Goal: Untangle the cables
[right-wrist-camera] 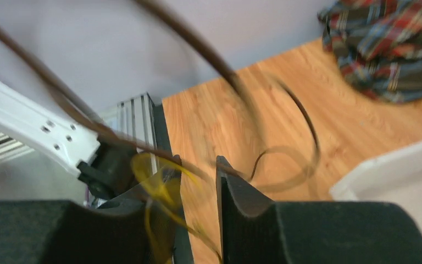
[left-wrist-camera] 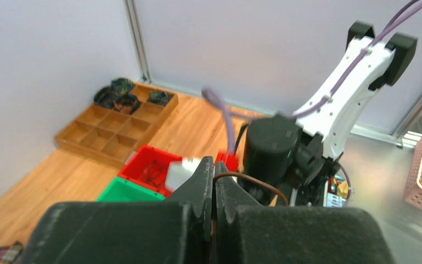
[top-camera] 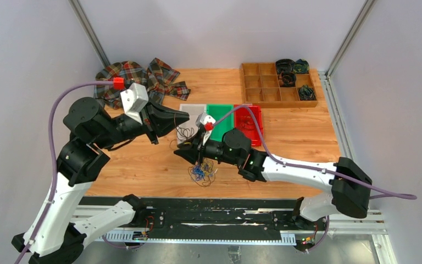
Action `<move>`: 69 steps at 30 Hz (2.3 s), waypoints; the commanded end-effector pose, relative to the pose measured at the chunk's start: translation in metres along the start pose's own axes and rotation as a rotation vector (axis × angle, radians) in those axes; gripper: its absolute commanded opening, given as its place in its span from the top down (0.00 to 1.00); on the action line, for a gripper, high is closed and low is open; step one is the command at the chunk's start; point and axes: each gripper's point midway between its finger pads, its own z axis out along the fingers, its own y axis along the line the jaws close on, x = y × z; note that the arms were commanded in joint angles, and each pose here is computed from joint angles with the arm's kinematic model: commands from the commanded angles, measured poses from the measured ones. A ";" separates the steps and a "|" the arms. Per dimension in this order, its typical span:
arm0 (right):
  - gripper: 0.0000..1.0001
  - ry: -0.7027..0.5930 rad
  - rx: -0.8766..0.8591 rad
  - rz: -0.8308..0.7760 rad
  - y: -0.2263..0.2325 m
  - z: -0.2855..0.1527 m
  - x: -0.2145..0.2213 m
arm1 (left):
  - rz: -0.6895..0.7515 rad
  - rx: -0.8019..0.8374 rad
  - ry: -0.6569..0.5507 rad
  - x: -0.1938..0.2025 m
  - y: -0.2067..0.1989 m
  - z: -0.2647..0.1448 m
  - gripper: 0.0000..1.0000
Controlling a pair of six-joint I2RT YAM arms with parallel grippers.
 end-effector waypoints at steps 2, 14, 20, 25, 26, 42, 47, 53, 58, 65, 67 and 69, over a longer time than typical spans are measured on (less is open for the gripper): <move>0.72 0.062 0.057 0.085 -0.015 -0.008 0.065 | 0.097 -0.007 -0.096 -0.050 -0.004 -0.008 0.99; 0.76 0.233 0.183 0.179 -0.042 -0.045 0.170 | 0.233 -0.130 -0.177 -0.103 0.014 -0.014 0.99; 0.47 0.154 0.213 0.116 -0.041 -0.056 0.120 | 0.250 -0.170 -0.133 -0.088 0.028 -0.009 0.99; 0.41 0.084 0.202 0.005 -0.033 -0.066 0.057 | 0.261 -0.240 -0.134 -0.082 0.047 -0.002 1.00; 0.41 0.061 0.202 -0.015 -0.031 -0.067 0.041 | 0.260 -0.244 -0.130 -0.081 0.050 0.000 0.99; 0.43 -0.167 1.042 -0.123 -0.145 -0.204 -0.062 | 0.113 -0.113 -0.016 -0.021 0.088 0.107 1.00; 0.45 -0.207 1.212 -0.061 -0.166 -0.256 -0.051 | 0.080 -0.065 0.036 0.006 0.093 0.152 1.00; 0.47 -0.207 1.347 -0.028 -0.184 -0.301 -0.037 | 0.062 -0.043 0.077 0.032 0.111 0.199 1.00; 0.48 -0.185 1.407 -0.026 -0.192 -0.319 -0.028 | 0.053 -0.040 0.094 0.053 0.129 0.231 1.00; 0.49 -0.163 1.461 -0.010 -0.197 -0.337 -0.017 | 0.102 -0.073 0.204 0.129 0.164 0.266 0.99; 0.49 -0.168 1.474 -0.005 -0.197 -0.342 -0.015 | 0.105 -0.087 0.231 0.149 0.172 0.273 1.00; 0.49 -0.176 1.487 -0.004 -0.198 -0.348 -0.015 | 0.097 -0.097 0.255 0.169 0.179 0.280 1.00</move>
